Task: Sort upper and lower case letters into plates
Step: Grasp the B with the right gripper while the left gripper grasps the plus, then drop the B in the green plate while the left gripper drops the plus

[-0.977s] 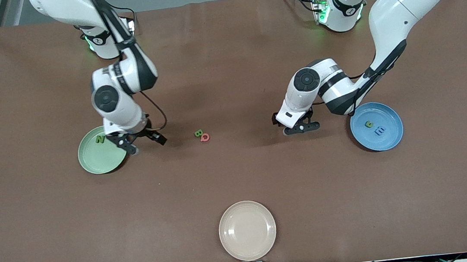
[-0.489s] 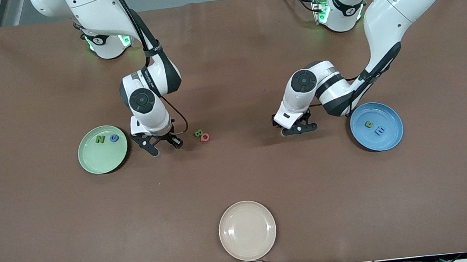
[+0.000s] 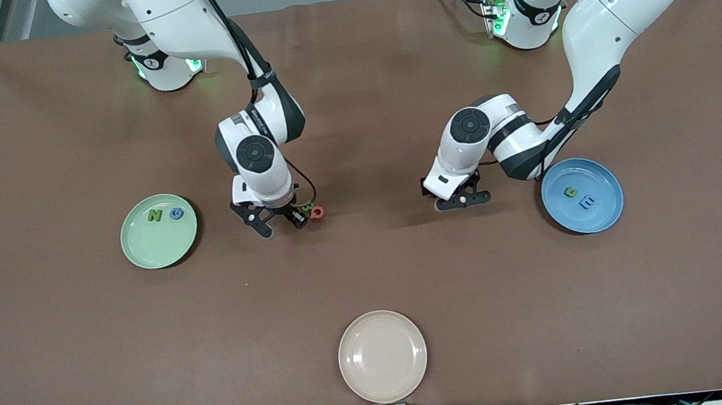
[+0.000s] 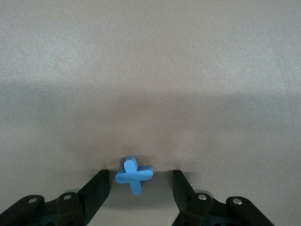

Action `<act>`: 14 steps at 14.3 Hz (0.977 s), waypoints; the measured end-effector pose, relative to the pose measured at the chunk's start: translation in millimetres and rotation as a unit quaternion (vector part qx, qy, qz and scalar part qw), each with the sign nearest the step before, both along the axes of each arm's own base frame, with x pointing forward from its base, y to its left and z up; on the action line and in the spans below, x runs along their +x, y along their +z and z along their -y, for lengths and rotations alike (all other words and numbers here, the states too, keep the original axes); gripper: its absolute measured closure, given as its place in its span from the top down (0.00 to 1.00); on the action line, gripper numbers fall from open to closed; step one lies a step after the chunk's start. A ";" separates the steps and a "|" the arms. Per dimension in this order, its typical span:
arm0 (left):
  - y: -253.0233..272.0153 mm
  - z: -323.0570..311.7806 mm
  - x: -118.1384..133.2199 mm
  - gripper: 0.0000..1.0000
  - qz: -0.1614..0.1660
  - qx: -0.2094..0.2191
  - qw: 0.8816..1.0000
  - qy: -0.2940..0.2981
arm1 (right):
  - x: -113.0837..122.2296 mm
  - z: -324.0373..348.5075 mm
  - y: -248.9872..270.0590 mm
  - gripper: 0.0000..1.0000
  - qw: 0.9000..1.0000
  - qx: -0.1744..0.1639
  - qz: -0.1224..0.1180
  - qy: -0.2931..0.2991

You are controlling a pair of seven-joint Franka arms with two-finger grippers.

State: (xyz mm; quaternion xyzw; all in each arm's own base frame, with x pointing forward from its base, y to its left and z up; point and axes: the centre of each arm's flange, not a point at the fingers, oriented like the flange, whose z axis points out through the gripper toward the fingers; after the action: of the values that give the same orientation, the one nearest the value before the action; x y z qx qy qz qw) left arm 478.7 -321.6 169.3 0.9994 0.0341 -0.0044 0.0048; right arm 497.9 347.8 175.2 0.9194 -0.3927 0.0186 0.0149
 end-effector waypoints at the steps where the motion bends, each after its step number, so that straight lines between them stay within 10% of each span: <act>1: 0.8 -0.4 1.7 0.63 0.001 0.000 1.000 0.001 | -2.0 -4.1 0.0 0.63 1.000 0.000 0.001 -0.002; 10: 4.1 -2.9 9.4 0.53 0.007 -0.002 1.000 0.007 | -24.3 -38.2 1.5 0.61 1.000 0.004 0.004 -0.006; 14: 4.0 -3.0 9.4 0.53 0.007 -0.001 1.000 0.007 | -22.3 -40.1 3.9 0.43 1.000 0.006 0.006 -0.006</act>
State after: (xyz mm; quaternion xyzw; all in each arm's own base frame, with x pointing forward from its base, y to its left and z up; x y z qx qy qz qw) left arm 488.1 -318.6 173.3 0.9991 0.0412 0.0022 0.0063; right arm 475.6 387.9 179.1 0.9171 -0.3981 0.0222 0.0073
